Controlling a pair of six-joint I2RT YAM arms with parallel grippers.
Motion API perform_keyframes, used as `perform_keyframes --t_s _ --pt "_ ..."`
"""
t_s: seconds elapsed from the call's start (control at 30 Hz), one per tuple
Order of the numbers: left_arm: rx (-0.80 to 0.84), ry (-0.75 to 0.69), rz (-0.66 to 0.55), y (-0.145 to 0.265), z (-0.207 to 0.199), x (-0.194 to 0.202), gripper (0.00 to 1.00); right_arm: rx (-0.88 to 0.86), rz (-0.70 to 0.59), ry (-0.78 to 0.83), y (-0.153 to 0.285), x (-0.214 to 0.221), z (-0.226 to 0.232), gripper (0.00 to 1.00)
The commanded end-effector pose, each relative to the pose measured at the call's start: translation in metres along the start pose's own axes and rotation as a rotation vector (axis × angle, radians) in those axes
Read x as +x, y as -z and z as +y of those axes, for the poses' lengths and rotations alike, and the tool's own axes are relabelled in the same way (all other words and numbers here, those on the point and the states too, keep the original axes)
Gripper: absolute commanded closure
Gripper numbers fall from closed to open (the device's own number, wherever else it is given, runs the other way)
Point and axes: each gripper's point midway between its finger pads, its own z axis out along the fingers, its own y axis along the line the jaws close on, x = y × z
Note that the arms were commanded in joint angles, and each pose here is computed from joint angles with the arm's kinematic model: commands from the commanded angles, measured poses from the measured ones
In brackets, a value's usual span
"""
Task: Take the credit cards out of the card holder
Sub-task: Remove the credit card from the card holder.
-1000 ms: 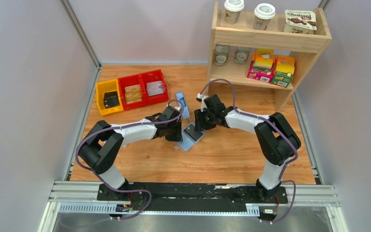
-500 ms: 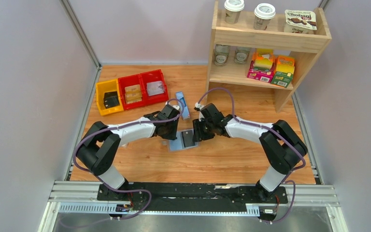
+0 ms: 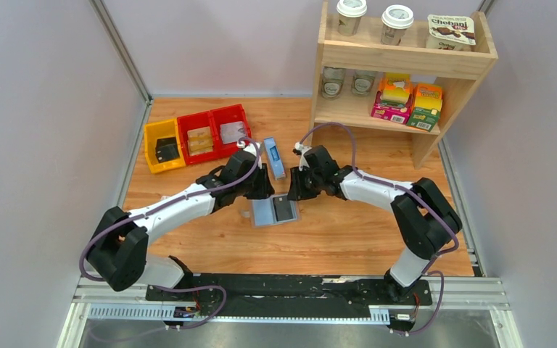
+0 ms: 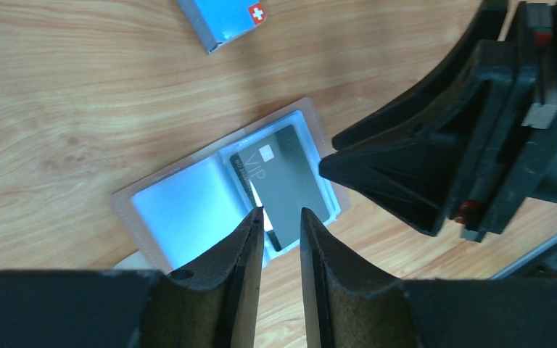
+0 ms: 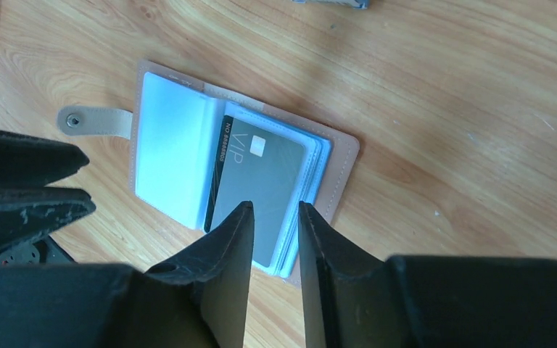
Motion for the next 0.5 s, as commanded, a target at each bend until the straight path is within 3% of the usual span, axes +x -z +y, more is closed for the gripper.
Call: perform_keyframes --t_s 0.0,0.1,0.47 --pt "0.079 0.11 -0.009 -0.01 -0.009 -0.001 0.66 -0.074 -0.03 0.015 -0.01 -0.015 0.01 0.71" --pt "0.112 0.201 0.002 -0.019 -0.005 0.01 0.66 -0.087 -0.015 0.012 -0.016 -0.01 0.008 0.74" --pt "0.154 0.314 0.044 -0.037 0.011 0.041 0.64 -0.082 0.057 -0.015 -0.032 0.023 -0.008 0.79"
